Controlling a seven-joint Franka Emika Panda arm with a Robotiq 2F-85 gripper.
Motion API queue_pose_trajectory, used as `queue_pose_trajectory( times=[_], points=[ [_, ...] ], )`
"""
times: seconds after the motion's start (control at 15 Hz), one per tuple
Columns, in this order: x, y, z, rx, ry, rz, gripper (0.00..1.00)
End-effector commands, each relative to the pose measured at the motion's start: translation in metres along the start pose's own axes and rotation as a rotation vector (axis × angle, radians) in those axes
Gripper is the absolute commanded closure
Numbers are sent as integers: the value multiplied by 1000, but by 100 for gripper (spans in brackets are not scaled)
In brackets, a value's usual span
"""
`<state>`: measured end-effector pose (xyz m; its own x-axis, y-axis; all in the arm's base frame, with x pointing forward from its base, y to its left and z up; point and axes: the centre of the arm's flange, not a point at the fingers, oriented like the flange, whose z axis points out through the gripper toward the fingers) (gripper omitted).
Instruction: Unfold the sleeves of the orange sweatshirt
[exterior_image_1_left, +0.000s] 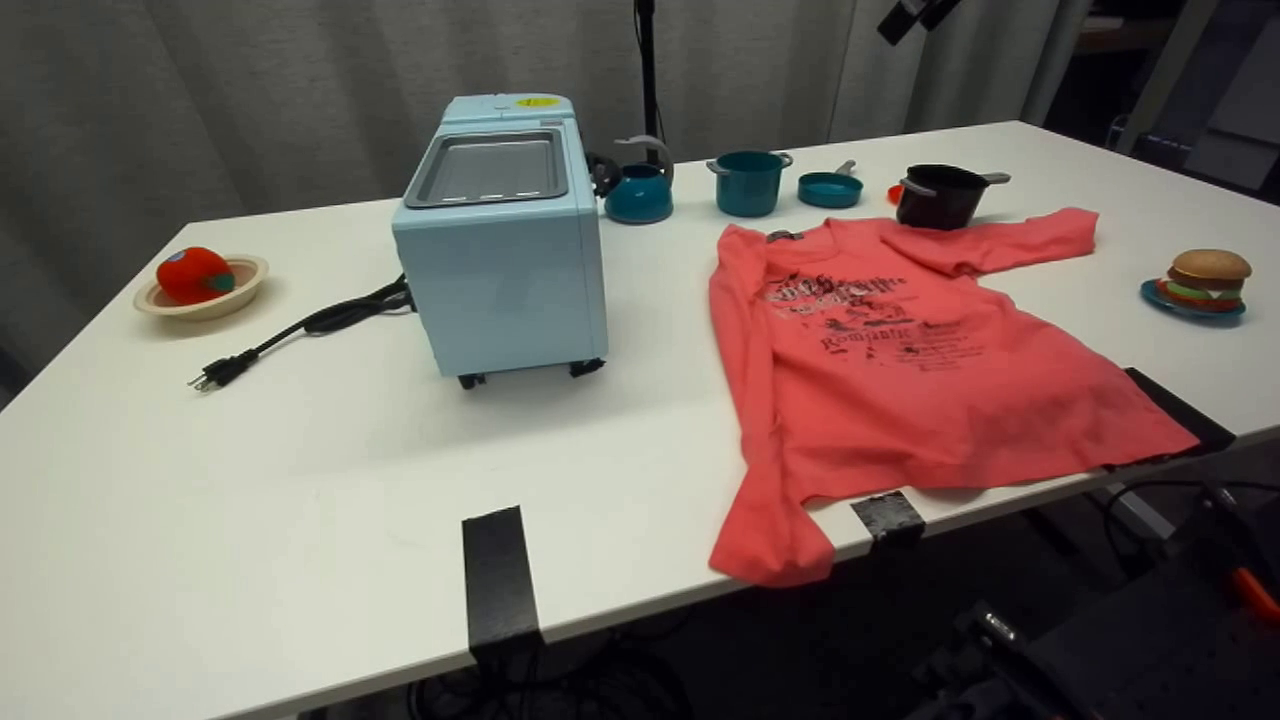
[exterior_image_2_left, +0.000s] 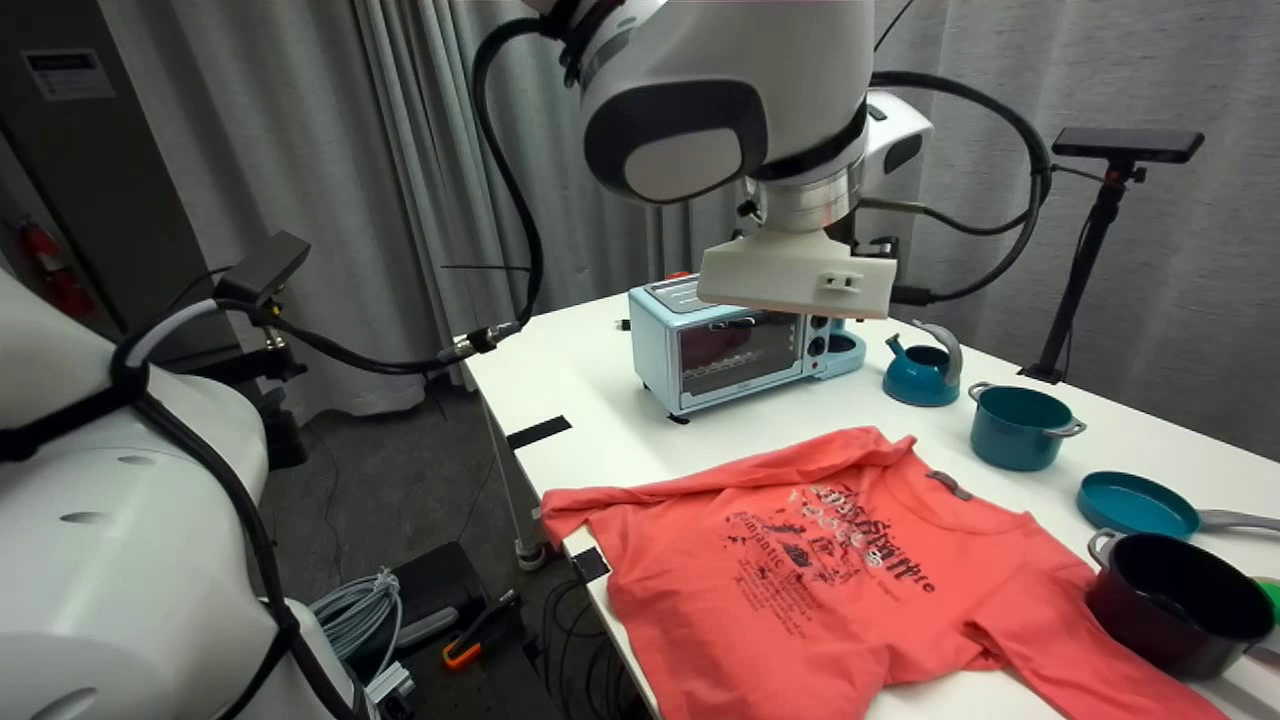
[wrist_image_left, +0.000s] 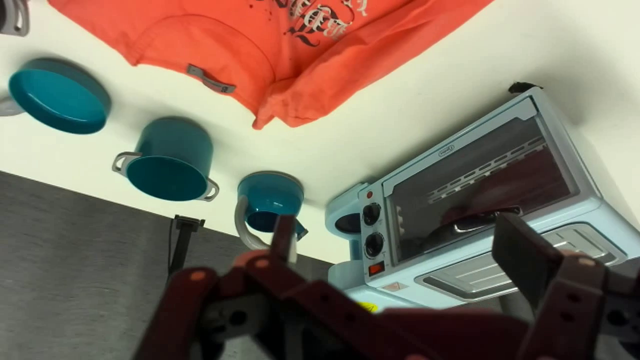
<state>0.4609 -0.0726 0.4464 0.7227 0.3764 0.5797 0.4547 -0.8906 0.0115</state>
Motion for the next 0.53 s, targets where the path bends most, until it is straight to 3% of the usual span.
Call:
queue_pose_trajectory(
  times=[0.0, 0.47],
  points=[
    [-2, 0, -4, -3, 3, 2, 0],
    [-3, -6, -1, 5, -1, 1, 0]
  ],
)
